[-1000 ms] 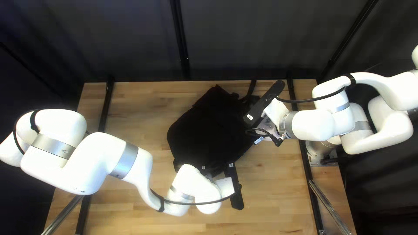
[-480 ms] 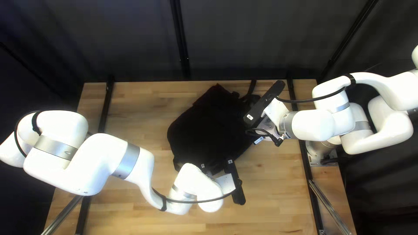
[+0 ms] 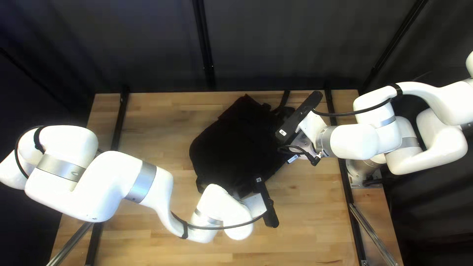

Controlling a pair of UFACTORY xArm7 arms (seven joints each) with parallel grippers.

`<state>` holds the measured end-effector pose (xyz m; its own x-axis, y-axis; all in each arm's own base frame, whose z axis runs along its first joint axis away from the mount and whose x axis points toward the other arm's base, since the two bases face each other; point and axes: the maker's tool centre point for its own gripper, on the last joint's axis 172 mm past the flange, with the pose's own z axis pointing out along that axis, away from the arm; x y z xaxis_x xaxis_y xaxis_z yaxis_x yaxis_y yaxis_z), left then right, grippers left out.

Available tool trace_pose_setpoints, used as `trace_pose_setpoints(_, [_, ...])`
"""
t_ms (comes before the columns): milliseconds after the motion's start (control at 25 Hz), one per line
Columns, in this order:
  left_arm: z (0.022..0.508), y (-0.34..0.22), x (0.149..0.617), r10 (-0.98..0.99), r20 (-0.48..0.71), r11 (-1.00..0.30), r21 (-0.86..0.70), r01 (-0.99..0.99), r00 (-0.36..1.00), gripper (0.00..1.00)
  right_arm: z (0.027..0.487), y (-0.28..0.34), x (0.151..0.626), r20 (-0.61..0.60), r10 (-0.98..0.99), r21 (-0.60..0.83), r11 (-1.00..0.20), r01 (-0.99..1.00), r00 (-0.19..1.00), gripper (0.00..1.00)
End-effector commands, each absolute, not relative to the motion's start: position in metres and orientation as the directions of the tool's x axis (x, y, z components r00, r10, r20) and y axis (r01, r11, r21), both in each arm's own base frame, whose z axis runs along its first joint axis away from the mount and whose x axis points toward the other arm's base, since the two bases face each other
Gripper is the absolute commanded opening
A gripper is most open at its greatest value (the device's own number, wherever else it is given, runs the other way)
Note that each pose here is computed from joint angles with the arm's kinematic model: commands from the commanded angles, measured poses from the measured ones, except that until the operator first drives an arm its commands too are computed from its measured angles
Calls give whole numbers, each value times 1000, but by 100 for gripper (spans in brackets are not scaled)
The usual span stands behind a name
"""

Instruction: Remove a lunch box from a kids backpack

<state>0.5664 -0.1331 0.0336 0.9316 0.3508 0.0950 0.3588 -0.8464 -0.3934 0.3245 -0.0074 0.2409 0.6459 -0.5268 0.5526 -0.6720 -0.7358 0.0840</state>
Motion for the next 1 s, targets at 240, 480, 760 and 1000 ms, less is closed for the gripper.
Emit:
trace_pose_setpoints(240, [42, -127, 563, 405, 129, -818, -392, 421, 905, 0, 241, -7, 325, 553, -527, 84, -736, -672, 646, 100])
trace_pose_setpoints(480, [48, -131, 554, 404, 139, -818, -389, 425, 904, 0, 241, -7, 325, 553, -527, 84, -736, -672, 646, 100])
trace_pose_setpoints(760, [54, -139, 544, 383, 150, -828, -382, 411, 912, 0, 241, -7, 325, 553, -527, 84, -736, -672, 646, 100])
trace_pose_setpoints(1000, [55, -139, 542, 370, 151, -834, -382, 399, 917, 0, 241, -7, 325, 553, -527, 84, -736, -672, 646, 100])
